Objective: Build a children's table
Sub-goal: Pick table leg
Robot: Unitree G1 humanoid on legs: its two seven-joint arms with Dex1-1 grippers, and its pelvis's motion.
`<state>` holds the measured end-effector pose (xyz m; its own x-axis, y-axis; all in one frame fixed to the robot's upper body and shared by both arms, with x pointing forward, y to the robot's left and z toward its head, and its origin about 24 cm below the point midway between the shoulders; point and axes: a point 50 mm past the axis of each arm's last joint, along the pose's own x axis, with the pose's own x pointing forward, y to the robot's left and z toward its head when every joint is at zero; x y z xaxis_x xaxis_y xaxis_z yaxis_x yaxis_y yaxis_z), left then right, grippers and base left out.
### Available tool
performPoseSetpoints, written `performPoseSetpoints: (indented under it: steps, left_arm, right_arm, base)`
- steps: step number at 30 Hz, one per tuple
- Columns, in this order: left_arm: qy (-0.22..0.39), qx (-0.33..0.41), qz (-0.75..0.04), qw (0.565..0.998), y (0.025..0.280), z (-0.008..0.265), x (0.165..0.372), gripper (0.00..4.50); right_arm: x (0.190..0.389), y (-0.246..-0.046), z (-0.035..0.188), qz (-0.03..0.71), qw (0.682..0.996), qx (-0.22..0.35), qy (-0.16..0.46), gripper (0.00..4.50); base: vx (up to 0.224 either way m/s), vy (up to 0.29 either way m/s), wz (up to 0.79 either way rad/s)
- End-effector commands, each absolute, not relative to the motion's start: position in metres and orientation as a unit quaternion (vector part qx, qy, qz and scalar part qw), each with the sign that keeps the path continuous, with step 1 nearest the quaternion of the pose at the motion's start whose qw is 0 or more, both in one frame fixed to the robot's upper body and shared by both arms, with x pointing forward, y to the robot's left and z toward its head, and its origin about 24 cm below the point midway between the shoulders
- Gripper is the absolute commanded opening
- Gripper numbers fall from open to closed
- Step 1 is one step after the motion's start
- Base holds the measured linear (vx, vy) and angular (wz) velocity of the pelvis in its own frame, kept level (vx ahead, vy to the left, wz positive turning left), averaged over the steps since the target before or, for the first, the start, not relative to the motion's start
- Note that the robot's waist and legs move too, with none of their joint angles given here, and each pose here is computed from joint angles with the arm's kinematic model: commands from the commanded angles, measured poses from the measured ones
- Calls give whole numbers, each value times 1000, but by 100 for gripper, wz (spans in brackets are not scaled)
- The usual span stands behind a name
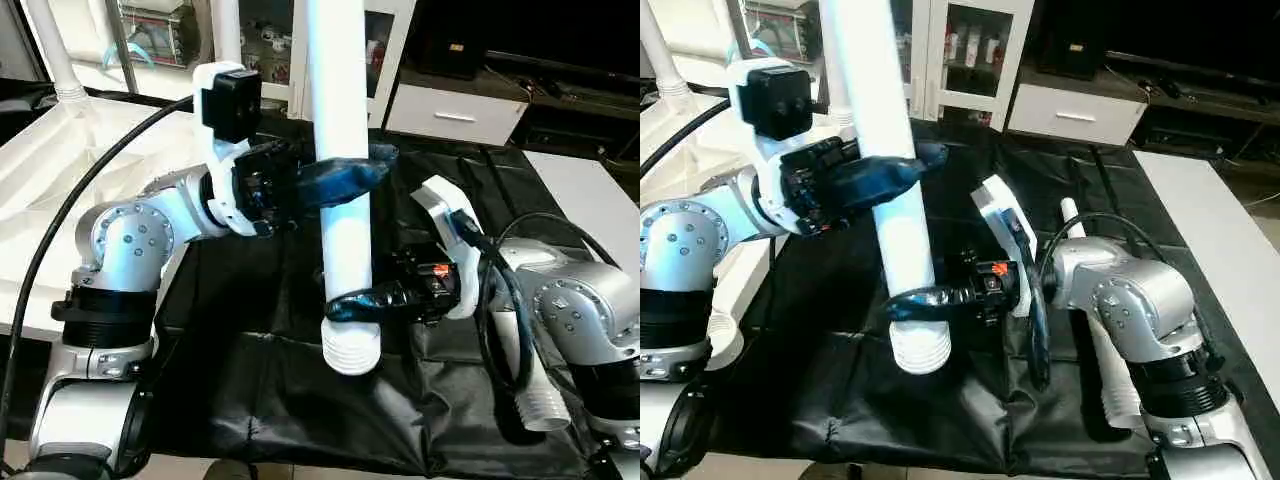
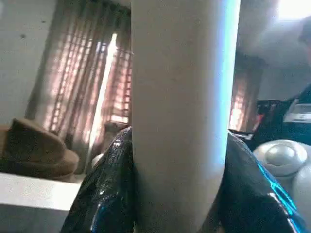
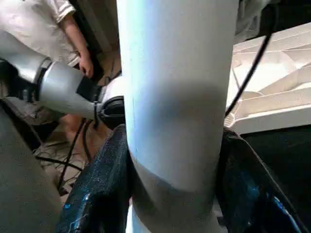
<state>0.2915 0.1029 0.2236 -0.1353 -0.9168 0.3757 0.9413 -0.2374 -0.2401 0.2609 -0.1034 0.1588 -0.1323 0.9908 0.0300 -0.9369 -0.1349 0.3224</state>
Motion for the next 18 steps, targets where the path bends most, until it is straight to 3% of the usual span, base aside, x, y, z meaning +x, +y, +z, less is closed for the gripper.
performPoseSetpoints:
  steps: [1, 8, 12, 15, 18]
  left_arm:
    - [-3, -194, -720, 667, 98, 222, 300, 253]
    - [-13, -193, -626, 756, 109, 218, 316, 304]
    - [-14, -186, -576, 796, 114, 217, 321, 341]
    - [-4, -186, -477, 859, 118, 210, 327, 370]
    - [-4, -179, -402, 898, 119, 206, 333, 383]
  right_arm:
    - [264, -102, 165, 734, 665, 104, 92, 189]
    - [295, -102, 163, 608, 791, 40, 44, 188]
    - [305, -102, 162, 557, 830, 10, 30, 187]
    - [319, -100, 154, 467, 882, -57, 30, 187]
    - [323, -95, 149, 422, 900, -100, 27, 187]
  base:
    - [0, 0, 0]
    - [0, 0, 0]
    - [0, 0, 0]
    - [0, 0, 0]
    - [0, 0, 0]
